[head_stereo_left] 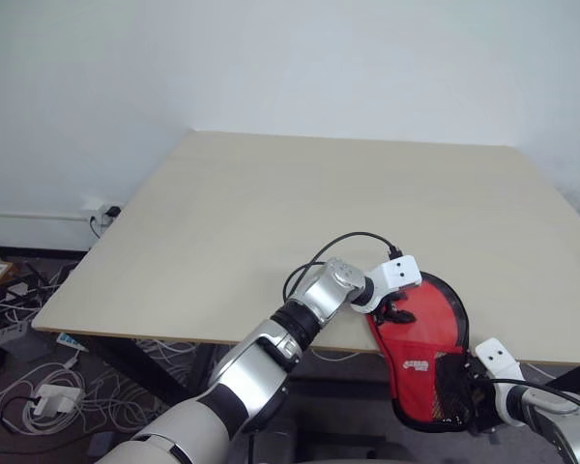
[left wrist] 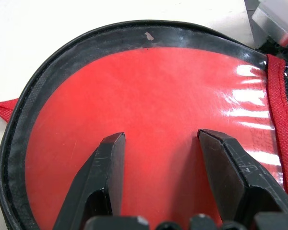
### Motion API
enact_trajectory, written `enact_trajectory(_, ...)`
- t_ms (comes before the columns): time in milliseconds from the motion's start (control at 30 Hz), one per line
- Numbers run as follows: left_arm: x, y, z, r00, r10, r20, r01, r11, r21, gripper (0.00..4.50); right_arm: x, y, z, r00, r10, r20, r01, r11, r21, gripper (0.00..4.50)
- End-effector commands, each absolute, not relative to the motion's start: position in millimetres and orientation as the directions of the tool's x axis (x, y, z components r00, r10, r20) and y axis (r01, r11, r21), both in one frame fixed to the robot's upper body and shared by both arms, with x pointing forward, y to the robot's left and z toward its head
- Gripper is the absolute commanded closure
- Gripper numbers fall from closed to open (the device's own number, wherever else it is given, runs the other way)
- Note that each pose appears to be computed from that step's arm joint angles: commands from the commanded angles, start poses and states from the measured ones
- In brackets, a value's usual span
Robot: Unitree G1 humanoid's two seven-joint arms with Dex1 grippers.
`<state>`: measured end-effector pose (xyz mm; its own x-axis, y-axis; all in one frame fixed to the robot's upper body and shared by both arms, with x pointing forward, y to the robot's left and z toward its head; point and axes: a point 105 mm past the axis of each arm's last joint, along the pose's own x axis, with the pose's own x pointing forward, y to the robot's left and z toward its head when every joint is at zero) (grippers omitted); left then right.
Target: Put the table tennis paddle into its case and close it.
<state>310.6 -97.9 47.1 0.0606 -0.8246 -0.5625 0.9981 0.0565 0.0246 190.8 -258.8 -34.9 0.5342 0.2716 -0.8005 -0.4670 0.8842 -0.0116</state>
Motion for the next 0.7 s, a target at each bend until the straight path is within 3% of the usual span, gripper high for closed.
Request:
enact_trajectory(33,302.4,-95.2,30.5,0.034,-0.789,-0.614,0.999,0.048,-0.006,1.96,191.8,-265.4,-5.3,0.574,0.305,-0.76,-0.499,0.866,-0.029,3.95)
enact_trajectory(333,300.8,-97.4,28.2,0.033,-0.787,-0.616,0.999,0.048,-0.007,1.96,164.0,-251.5,44.9,0.52,0.468,-0.715,-0.637,0.77,0.041,3.95)
enact_trajectory(700,297.0,-103.1,28.4,0.021,-0.793,-0.609,0.999,0.034,-0.01,1.96,137.6,-233.9,32.9,0.325,0.511,-0.796,-0.758,0.644,0.103,3.96)
